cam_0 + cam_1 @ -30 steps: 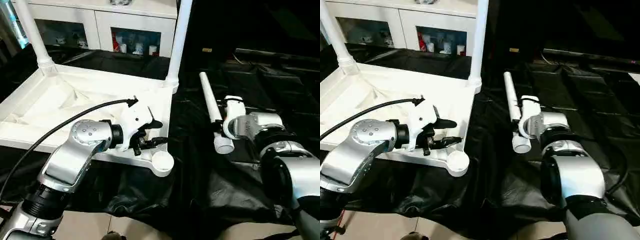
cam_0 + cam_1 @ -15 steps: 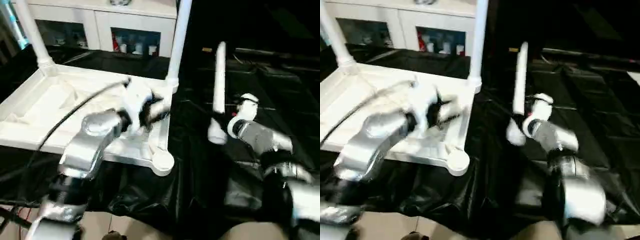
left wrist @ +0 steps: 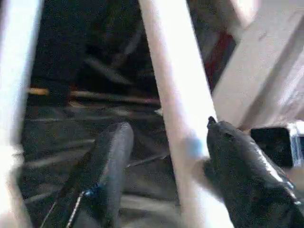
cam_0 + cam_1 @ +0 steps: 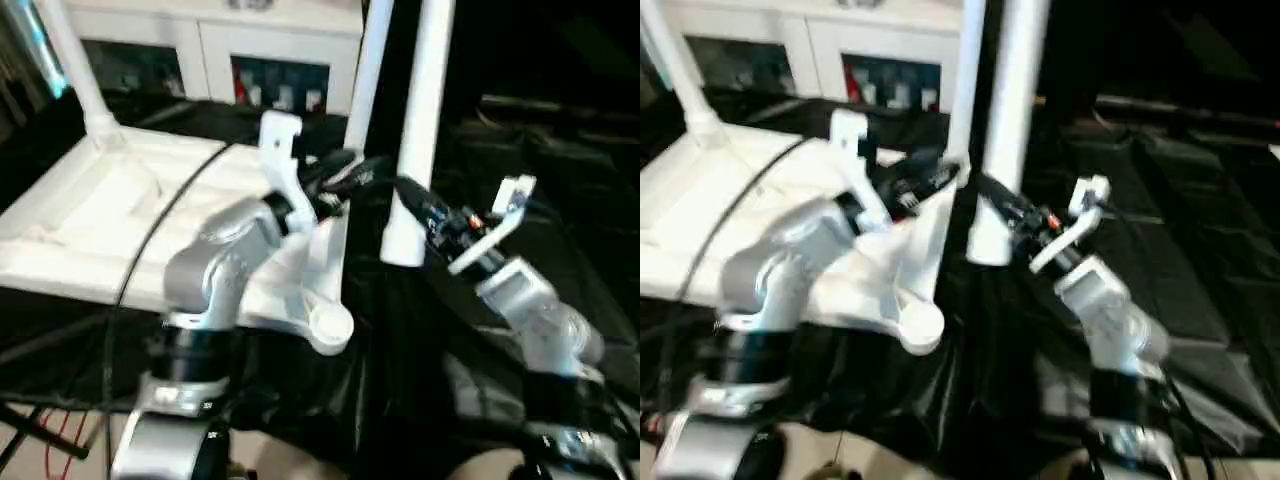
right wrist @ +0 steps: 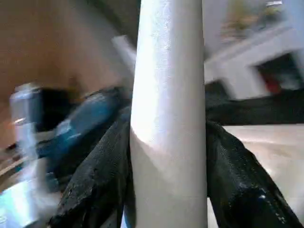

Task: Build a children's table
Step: Pick table leg

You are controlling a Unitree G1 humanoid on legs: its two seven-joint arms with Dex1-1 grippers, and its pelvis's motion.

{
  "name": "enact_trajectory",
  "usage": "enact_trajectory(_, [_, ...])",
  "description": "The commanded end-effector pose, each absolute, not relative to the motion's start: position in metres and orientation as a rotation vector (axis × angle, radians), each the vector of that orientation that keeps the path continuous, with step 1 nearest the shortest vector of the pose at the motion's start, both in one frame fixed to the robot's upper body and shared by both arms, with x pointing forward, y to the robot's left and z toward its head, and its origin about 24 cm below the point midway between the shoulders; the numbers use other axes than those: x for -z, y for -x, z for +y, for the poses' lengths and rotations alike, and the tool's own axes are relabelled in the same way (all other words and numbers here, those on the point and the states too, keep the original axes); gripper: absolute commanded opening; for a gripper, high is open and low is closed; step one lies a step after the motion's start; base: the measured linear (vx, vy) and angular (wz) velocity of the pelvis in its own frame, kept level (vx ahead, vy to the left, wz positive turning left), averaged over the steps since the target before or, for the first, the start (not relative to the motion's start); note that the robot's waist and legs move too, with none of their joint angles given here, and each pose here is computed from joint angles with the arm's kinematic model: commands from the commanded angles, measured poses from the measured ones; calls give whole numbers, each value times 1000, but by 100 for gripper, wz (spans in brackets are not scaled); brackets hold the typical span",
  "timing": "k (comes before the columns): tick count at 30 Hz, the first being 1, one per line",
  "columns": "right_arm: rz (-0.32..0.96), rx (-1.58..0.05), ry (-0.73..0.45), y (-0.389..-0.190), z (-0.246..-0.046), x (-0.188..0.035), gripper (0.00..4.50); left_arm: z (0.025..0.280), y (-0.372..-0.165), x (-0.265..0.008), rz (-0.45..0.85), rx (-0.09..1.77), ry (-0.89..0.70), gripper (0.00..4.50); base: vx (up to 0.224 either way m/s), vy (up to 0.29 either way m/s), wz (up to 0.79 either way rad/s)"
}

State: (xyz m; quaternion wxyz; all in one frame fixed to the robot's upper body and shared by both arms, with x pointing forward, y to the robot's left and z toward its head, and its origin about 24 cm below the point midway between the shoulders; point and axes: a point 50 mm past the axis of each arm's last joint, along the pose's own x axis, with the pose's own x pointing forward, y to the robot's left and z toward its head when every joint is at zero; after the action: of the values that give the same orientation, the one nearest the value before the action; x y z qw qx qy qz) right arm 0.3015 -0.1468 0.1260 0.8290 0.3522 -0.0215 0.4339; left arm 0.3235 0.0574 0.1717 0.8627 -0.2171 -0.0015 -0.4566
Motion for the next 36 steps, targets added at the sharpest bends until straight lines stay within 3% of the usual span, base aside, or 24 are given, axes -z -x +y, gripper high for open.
enact_trajectory(1, [-27, -1000, -721, -293, -143, -129, 188, 49, -317, -184, -10, 1043, 533, 325, 0, 0, 0])
enact_trajectory(9, [28, -1056, -638, -282, -134, -125, 188, 39, -310, -176, 62, 1089, 542, 328, 0, 0, 0])
enact_trajectory(13, [78, -1009, -507, -286, -127, -119, 188, 45, -312, -177, 72, 1026, 542, 291, 0, 0, 0])
enact_trajectory(17, [104, -899, -303, -297, -116, -114, 188, 58, -322, -178, 93, 878, 572, 249, 0, 0, 0])
enact_trajectory(22, [86, -818, -171, -305, -102, -112, 188, 69, -334, -176, 116, 720, 614, 204, 0, 0, 0])
enact_trajectory(33, [66, -780, -114, -309, -81, -108, 187, 80, -341, -171, 127, 556, 637, 193, 0, 0, 0])
enact_trajectory(34, [65, -779, -105, -309, -81, -108, 222, 80, -341, -172, 119, 566, 623, 193, 0, 0, 0])
enact_trajectory(36, [70, -802, -159, -310, -84, -112, 222, 81, -341, -174, 100, 596, 592, 193, 0, 0, 0])
